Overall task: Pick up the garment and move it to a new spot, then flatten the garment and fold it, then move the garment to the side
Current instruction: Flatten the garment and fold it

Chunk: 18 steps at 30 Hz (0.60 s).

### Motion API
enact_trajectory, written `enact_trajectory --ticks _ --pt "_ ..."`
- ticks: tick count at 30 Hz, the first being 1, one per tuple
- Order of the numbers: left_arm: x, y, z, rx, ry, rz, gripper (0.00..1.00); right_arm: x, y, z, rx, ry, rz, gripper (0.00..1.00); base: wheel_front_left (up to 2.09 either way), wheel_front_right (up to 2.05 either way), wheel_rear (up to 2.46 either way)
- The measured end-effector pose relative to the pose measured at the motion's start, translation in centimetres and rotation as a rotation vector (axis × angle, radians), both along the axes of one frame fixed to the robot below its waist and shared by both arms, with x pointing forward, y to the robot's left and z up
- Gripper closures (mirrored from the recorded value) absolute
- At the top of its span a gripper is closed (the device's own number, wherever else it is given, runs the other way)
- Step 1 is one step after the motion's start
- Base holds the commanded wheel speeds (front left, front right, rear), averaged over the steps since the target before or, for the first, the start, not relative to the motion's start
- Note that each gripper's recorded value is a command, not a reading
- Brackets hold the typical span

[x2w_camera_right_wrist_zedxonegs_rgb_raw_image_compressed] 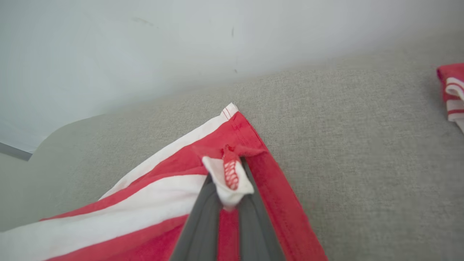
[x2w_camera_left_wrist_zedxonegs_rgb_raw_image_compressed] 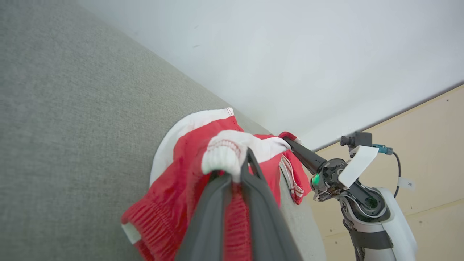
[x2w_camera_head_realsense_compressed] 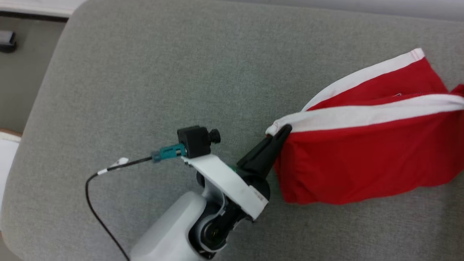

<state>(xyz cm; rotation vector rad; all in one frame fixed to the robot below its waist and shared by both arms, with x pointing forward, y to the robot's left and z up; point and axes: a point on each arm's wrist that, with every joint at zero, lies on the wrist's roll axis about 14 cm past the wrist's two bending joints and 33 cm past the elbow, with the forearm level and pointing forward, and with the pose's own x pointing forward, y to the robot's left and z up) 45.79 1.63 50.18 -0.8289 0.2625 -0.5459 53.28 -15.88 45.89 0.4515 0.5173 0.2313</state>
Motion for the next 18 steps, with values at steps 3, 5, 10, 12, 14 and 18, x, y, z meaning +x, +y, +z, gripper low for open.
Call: enact_trajectory --ticks 3,5,10,12,14,18 --pt "1.9 0.4 -1.4 0.012 0.019 0.019 1.00 2.5 0.8 -1.4 -0.006 0.024 0.009 1.00 0.00 0.00 0.00" --pt "2.9 0.9 -2.4 0.023 0.032 0.039 1.00 3.8 1.4 -2.4 -0.017 0.040 0.020 1.00 0.00 0.00 0.00" --pt "4.1 1.9 -4.1 0.036 0.054 0.082 1.00 5.9 2.7 -4.1 -0.056 0.061 0.046 1.00 0.00 0.00 0.00" --pt "4.4 2.1 -4.4 0.040 0.053 0.094 0.96 6.6 2.9 -4.2 -0.069 0.056 0.045 0.72 0.00 0.00 0.00" --pt "4.6 2.3 -4.5 0.049 0.047 0.105 0.58 7.0 3.1 -4.0 -0.073 0.044 0.045 0.00 0.00 0.00 0.00" --pt "4.4 1.9 -4.9 0.055 0.057 0.095 0.00 7.0 3.3 -4.3 -0.077 0.052 0.045 0.00 0.00 0.00 0.00"
